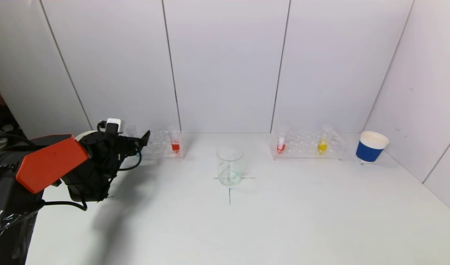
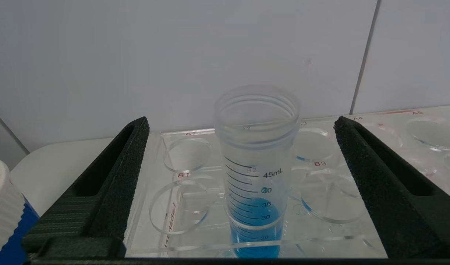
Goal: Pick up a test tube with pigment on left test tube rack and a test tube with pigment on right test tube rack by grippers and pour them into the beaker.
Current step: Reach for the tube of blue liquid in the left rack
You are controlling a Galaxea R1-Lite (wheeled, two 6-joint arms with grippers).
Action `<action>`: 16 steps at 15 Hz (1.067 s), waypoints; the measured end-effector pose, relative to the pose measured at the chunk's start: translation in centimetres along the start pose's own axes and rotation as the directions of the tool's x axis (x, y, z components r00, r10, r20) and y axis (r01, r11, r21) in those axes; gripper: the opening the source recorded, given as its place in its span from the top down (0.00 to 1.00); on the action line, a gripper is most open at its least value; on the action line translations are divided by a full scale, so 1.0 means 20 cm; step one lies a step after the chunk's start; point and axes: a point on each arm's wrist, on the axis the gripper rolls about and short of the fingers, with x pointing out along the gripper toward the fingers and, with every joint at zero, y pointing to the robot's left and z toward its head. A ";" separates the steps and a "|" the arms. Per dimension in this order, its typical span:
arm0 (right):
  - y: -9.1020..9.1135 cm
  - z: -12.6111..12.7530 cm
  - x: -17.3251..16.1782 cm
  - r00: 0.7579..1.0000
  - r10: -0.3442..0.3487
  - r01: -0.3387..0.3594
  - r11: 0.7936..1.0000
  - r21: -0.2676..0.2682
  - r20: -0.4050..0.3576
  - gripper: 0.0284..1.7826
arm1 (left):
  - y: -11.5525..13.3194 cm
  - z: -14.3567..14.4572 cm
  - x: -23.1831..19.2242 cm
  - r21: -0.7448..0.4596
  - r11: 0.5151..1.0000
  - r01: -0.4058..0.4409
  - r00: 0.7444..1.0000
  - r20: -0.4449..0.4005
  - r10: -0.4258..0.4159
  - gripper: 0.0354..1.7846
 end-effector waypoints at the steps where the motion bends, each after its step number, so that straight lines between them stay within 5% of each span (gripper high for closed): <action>1: 0.00 0.00 0.00 1.000 0.000 0.000 1.000 0.000 0.000 0.00 | 0.00 0.00 0.00 0.000 1.000 0.001 1.000 -0.003 -0.001 0.01; 16: 0.00 0.00 0.00 1.000 0.000 0.000 1.000 0.000 0.000 0.00 | -0.04 -0.02 0.00 -0.002 1.000 -0.015 1.000 -0.011 0.015 0.01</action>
